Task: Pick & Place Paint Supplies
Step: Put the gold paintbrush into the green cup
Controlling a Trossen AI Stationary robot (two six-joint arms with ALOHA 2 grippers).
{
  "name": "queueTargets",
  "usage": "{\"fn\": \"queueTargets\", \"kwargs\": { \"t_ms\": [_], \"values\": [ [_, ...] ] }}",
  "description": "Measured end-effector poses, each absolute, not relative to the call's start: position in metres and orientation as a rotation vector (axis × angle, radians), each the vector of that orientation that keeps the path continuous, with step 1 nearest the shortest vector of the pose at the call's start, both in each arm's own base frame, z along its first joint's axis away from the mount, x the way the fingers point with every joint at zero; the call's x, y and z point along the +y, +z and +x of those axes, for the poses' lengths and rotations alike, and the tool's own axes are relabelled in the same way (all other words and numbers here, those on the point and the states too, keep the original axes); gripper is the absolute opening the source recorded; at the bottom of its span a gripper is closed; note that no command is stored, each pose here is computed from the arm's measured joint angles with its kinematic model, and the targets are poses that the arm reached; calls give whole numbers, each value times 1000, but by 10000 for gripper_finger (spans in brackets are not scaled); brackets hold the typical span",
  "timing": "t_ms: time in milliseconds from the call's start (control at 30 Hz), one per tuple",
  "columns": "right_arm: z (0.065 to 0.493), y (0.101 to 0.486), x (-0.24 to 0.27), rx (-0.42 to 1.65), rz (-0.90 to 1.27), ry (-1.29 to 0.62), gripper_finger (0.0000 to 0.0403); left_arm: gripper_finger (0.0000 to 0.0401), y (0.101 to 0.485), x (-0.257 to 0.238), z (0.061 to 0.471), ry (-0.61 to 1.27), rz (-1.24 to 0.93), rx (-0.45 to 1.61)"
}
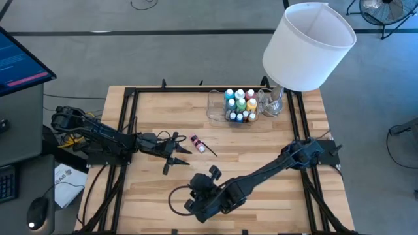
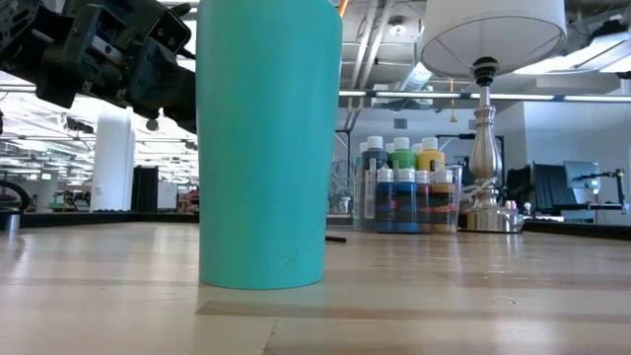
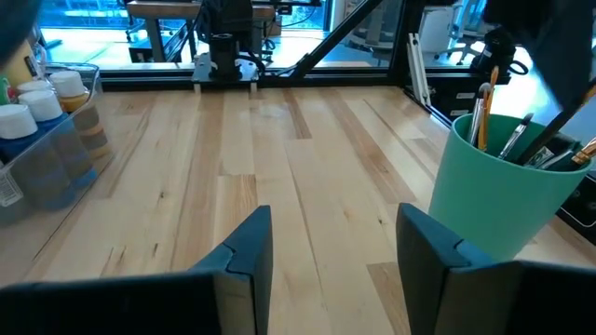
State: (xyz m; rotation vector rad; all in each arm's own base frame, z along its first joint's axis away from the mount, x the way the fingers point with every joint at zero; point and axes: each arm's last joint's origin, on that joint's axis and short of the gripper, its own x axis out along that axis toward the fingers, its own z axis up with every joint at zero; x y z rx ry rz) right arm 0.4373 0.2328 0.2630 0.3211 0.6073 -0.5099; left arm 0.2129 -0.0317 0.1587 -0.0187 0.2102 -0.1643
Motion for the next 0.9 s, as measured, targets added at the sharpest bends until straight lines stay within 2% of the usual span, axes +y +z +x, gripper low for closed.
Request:
{"fn": "queueTargets", "kwargs": {
  "t_ms": [900],
  "values": [
    [440, 261, 226, 615, 284, -526, 96, 121, 159, -32, 213, -164, -18, 210]
  ]
}}
